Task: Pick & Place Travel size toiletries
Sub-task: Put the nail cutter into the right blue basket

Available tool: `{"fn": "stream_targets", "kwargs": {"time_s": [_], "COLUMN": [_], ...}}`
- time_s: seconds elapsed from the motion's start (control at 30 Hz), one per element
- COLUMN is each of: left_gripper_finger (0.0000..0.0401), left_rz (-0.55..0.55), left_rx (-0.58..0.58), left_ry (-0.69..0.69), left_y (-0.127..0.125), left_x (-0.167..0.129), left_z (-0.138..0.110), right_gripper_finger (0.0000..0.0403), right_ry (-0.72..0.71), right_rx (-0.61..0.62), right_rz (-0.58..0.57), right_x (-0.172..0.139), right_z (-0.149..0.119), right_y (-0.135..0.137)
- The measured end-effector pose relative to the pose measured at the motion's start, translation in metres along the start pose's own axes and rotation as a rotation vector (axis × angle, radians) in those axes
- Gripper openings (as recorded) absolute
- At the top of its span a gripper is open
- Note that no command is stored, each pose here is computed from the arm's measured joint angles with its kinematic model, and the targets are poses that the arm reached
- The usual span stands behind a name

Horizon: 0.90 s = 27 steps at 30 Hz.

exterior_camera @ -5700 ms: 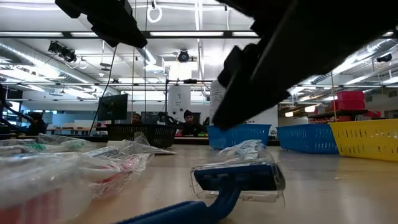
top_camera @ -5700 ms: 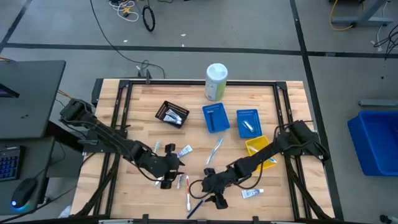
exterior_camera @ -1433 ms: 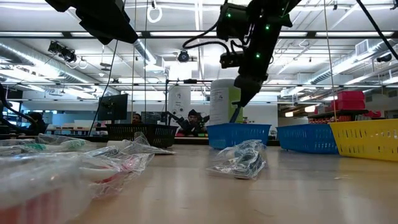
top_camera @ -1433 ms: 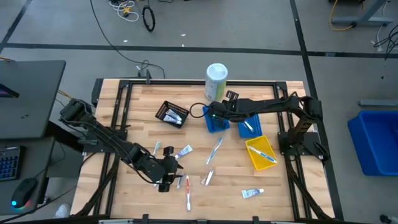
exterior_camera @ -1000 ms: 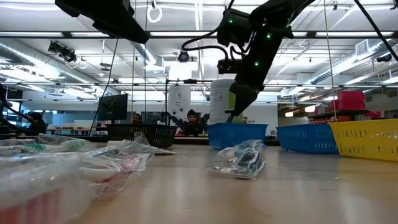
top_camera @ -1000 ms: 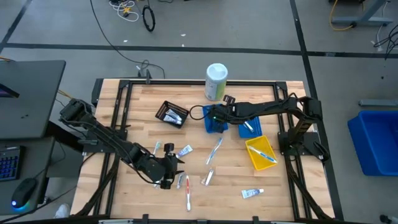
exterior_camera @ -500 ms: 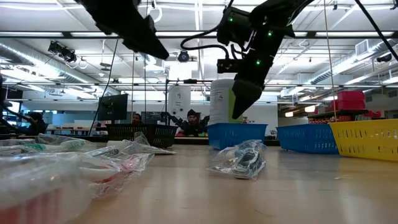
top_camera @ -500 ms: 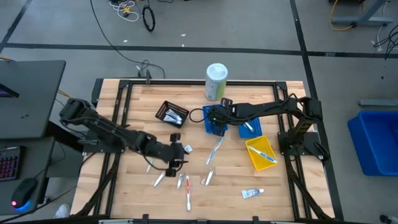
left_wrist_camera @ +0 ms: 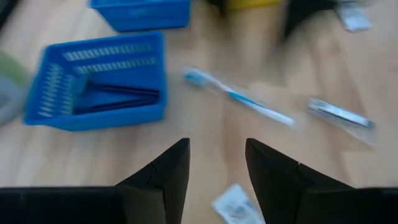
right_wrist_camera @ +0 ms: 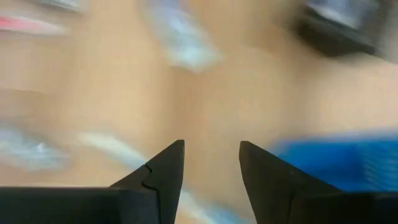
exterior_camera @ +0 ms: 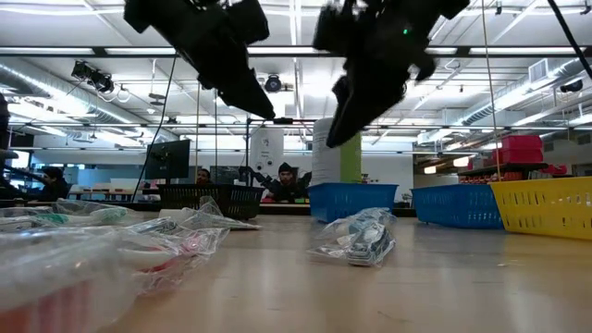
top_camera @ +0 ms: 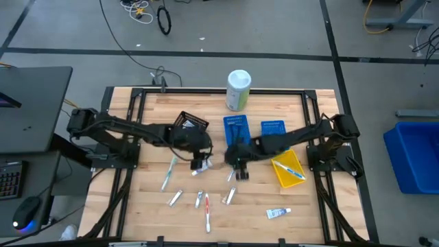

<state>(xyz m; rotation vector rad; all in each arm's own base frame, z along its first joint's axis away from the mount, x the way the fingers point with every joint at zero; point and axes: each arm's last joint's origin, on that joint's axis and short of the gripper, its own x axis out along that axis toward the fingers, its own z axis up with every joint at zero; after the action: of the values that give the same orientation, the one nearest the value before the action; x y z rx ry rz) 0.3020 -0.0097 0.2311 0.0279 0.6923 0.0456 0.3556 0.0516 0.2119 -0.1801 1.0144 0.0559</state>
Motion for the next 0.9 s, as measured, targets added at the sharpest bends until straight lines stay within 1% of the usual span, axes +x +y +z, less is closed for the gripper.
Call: {"fn": "stream_targets", "kwargs": {"time_s": [0.03,0.1,0.13,0.2,0.3,0.4,0.5,0.53,0.63,0.7,0.77,0.9], "left_gripper_finger": [0.0164,0.0164,0.0164,0.0164,0.0164,0.0164,0.0164,0.0164,0.0164,0.0164,0.0164,0.0164], "left_rz": [0.015,0.041,0.052,0.071,0.087,0.092,0.092,0.092,0.093,0.093,0.093,0.093], "left_rx": [-0.006,-0.021,-0.034,-0.068,-0.104,-0.110,-0.107,-0.107,-0.107,-0.107,-0.107,-0.079], "left_ry": [-0.005,-0.018,-0.030,-0.050,-0.056,-0.056,-0.058,-0.061,-0.070,-0.071,-0.071,-0.070], "left_y": [0.005,0.015,0.020,0.027,0.034,0.036,0.036,0.036,0.036,0.036,0.036,0.036], "left_x": [0.000,0.001,0.001,0.001,0.001,0.001,0.001,0.001,0.001,0.001,0.001,0.001], "left_z": [0.001,0.002,0.003,0.005,0.005,0.005,0.005,0.005,0.006,0.006,0.006,0.006], "right_gripper_finger": [0.0165,0.0168,0.0170,0.0177,0.0194,0.0215,0.0226,0.0227,0.0223,0.0217,0.0211,0.0193], "right_ry": [-0.041,-0.104,-0.141,-0.210,-0.183,-0.159,-0.195,-0.206,-0.234,-0.227,-0.205,-0.198], "right_rx": [-0.023,-0.071,-0.091,-0.120,-0.122,-0.116,-0.169,-0.180,-0.188,-0.186,-0.192,-0.186], "right_rz": [0.094,0.247,0.299,0.352,0.382,0.387,0.393,0.380,0.360,0.363,0.342,0.315], "right_x": [0.001,0.005,0.006,0.009,0.017,0.029,0.042,0.046,0.060,0.071,0.079,0.083], "right_z": [0.002,0.001,0.001,-0.002,-0.018,-0.033,-0.043,-0.044,-0.046,-0.049,-0.053,-0.054], "right_y": [0.009,0.026,0.034,0.048,0.062,0.070,0.081,0.084,0.090,0.091,0.093,0.092]}}
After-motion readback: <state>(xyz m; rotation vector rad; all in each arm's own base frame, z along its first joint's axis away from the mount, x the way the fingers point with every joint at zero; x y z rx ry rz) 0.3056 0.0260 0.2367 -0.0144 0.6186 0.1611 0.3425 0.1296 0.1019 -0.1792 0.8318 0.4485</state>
